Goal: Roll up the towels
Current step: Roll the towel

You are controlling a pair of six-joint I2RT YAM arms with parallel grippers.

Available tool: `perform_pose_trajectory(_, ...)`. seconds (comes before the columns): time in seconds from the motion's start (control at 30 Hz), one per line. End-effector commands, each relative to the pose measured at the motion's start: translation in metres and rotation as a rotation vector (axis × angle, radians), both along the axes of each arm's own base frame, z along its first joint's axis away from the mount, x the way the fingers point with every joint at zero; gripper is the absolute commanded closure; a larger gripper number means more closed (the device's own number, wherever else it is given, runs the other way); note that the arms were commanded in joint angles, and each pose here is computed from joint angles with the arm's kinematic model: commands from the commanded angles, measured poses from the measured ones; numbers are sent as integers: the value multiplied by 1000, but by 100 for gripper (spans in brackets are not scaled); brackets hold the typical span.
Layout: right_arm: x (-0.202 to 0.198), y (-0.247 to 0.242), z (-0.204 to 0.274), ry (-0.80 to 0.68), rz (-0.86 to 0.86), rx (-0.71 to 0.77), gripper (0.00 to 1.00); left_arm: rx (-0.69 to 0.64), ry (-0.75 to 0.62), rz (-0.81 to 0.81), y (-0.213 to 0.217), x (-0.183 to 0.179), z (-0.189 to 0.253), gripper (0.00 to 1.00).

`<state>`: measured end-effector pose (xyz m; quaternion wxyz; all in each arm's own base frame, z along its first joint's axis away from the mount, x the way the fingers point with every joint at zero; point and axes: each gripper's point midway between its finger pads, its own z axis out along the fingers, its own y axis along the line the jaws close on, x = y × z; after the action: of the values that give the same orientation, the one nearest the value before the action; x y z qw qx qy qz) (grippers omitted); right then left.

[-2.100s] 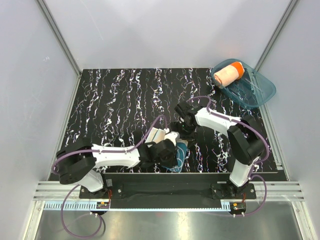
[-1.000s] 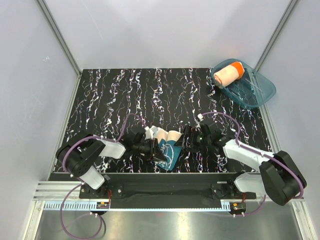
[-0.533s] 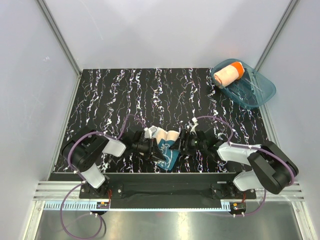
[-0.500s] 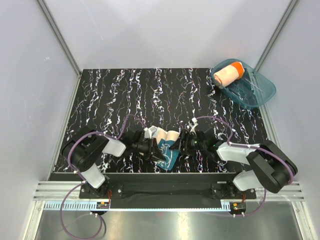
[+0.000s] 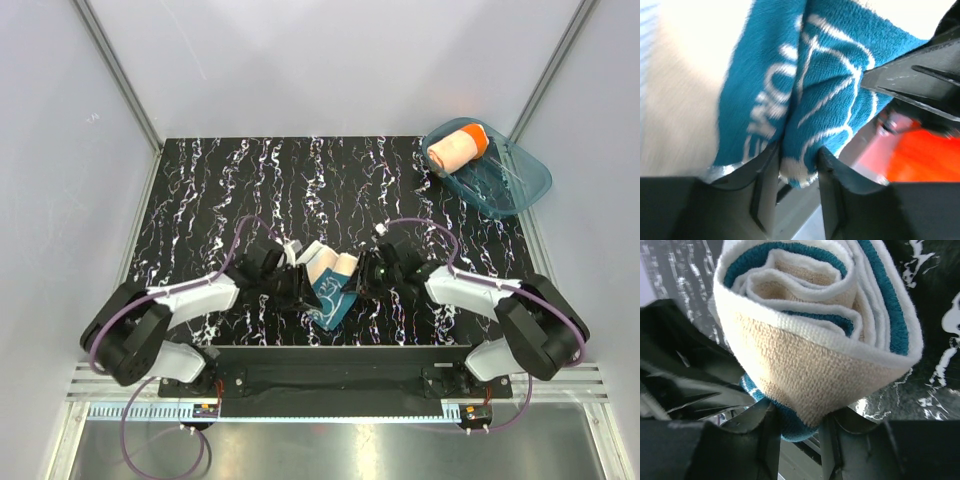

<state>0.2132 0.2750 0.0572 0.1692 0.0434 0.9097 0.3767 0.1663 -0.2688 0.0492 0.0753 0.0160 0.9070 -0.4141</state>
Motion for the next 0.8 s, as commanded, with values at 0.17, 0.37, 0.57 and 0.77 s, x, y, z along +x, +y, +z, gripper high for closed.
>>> perform_pose_trajectory(0.17,-11,-16,-10,113,33,-235,71,380,-398,72,39,30,37,42)
perform_pose_trajectory(0.37,-16,-15,-16,197,56,-300,71,487,-719,12,19,21,83,19)
perform_pose_trajectory(0.57,-14,-12,-21,232,55,-321,71,510,-904,-69,-14,-5,102,10)
perform_pose_trajectory(0.77,-16,-6,-23,262,65,-296,72,580,-980,-188,-48,-29,83,11)
